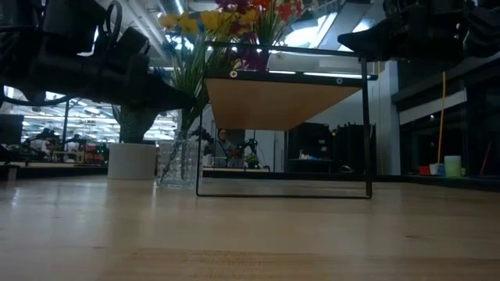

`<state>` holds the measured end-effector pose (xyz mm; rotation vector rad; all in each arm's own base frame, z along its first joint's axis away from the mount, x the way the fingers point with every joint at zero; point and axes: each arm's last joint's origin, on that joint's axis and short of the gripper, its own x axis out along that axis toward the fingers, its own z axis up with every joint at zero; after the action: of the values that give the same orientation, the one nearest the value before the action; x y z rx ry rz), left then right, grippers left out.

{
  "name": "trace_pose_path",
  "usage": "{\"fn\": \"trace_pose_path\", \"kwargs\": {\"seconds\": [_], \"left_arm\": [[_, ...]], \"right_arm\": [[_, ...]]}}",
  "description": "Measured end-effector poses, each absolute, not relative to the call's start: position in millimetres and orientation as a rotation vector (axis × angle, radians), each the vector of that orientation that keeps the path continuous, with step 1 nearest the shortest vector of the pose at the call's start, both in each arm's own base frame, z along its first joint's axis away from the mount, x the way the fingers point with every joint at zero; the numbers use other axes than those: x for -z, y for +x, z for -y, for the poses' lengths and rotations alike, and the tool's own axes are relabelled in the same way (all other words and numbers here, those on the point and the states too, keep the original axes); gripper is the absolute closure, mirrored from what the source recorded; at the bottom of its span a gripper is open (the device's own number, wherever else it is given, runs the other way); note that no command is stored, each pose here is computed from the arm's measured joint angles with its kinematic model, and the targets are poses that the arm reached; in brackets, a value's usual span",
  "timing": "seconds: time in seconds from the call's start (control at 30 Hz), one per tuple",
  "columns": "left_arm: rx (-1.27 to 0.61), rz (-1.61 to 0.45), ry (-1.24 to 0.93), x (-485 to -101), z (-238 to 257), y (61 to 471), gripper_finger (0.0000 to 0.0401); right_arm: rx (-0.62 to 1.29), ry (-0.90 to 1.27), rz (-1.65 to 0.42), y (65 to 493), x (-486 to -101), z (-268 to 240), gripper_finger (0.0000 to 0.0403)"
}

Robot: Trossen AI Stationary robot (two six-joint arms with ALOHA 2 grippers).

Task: Pick and place flowers into a vace then onto a shelf
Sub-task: Put the yellow flowers into the transparent vase, then put the transparent vase with flowers on the shelf

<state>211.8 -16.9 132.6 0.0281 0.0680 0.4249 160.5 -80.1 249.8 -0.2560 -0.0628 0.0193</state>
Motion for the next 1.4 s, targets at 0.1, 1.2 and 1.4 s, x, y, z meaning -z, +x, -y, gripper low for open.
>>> {"fn": "trace_pose_path", "kwargs": {"seconds": [0.1,1.2,1.4], "left_arm": [[-0.424,-0.093,0.039,-130,18,211,0.0393],[-0.476,-0.058,0.025,-136,23,209,0.0265],[-0.566,-0.042,0.063,-139,31,205,0.0255]], "right_arm": [[-0.019,-0.256,0.062,161,-250,80,0.0391],[-0.02,-0.248,0.05,161,-248,80,0.0391],[-0.02,-0.248,0.05,161,-248,80,0.0391]]}}
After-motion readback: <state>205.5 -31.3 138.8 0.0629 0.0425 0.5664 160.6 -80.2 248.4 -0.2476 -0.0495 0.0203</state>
